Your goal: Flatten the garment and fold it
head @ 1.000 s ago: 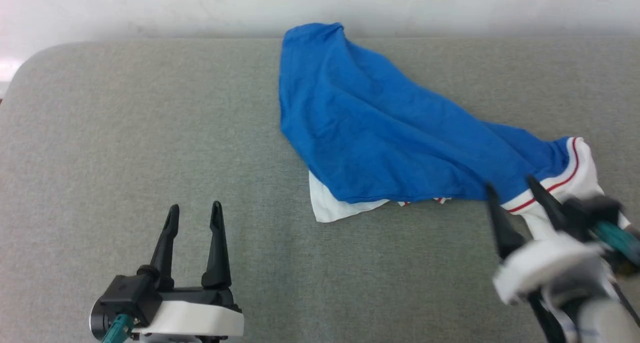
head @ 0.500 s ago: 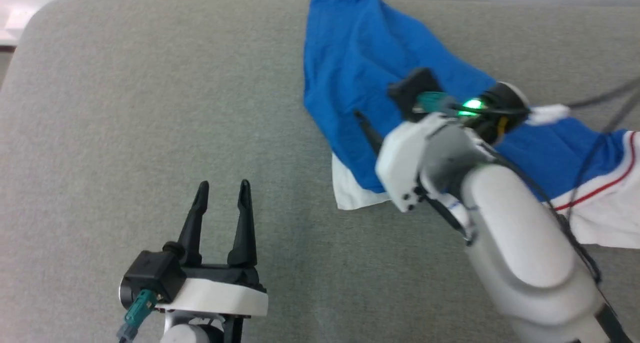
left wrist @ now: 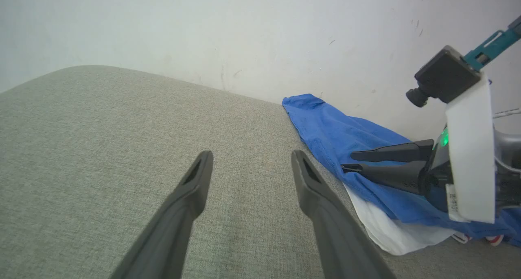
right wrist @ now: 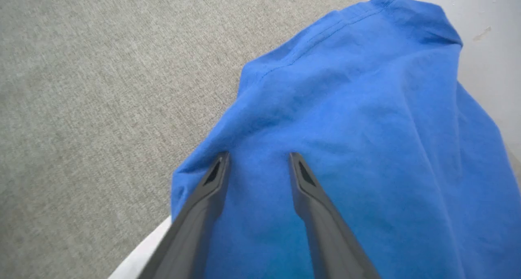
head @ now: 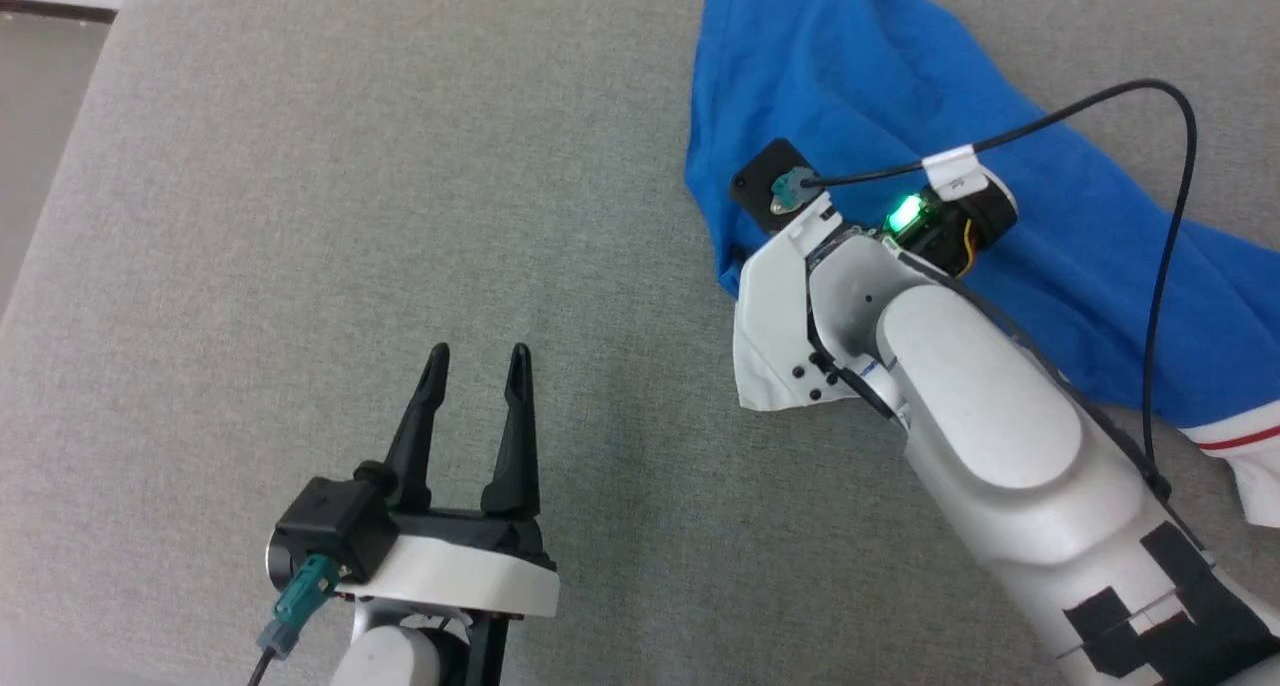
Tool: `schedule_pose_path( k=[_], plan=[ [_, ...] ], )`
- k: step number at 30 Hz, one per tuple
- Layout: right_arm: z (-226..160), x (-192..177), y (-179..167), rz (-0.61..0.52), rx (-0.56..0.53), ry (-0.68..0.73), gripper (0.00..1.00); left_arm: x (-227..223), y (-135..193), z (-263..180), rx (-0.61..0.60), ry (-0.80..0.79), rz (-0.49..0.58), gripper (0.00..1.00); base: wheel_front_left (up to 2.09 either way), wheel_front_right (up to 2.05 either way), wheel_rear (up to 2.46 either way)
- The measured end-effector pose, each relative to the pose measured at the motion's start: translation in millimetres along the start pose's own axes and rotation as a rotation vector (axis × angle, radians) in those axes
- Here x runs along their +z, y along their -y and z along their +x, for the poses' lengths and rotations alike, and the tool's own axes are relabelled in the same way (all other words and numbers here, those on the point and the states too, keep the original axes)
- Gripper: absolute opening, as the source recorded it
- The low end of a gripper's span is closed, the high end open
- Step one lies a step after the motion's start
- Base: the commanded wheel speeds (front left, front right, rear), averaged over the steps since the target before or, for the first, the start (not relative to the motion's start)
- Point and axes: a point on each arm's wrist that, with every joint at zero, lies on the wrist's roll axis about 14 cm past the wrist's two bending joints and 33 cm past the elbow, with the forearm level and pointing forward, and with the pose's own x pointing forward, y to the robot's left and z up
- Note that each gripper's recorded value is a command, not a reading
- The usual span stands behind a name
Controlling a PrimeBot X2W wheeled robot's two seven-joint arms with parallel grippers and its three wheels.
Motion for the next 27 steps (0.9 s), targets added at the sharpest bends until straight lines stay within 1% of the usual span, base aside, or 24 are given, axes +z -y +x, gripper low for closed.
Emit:
schedule_pose_path(
  k=[4,8,11,16,17,18,19,23,27],
  plan=[
    [3,4,1,0.018,0.007,0.038,0.0,-4,-1,1,0.004,-0.012,-0.01,1.0,0.0,0.0,0.0],
    [-4,17,8,0.034,-0.009,0.098,0.0,-4,3,2,-0.009,-0.009,-0.015,1.0,0.0,0.0,0.0],
    [-14,38,24,0.054,-0.047,0.171,0.0,-1,9,3,-0.025,0.001,-0.021,1.0,0.0,0.0,0.0],
    [-40,78,55,0.048,-0.133,0.299,0.0,5,15,3,-0.044,0.021,-0.027,1.0,0.0,0.0,0.0],
    [-45,83,58,0.048,-0.143,0.321,0.13,7,15,3,-0.046,0.024,-0.028,1.0,0.0,0.0,0.0],
    [-49,86,60,0.046,-0.151,0.337,0.89,8,16,3,-0.049,0.028,-0.029,1.0,0.0,0.0,0.0],
    [-52,89,61,0.044,-0.155,0.348,1.0,9,17,3,-0.052,0.033,-0.031,1.0,0.0,0.0,0.0],
    [-55,93,45,0.038,-0.112,0.365,1.0,12,21,3,-0.063,0.041,-0.035,1.0,0.0,0.0,0.0],
    [-45,86,27,0.034,-0.058,0.328,1.0,9,24,1,-0.071,0.031,-0.045,1.0,0.0,0.0,0.0]
  ],
)
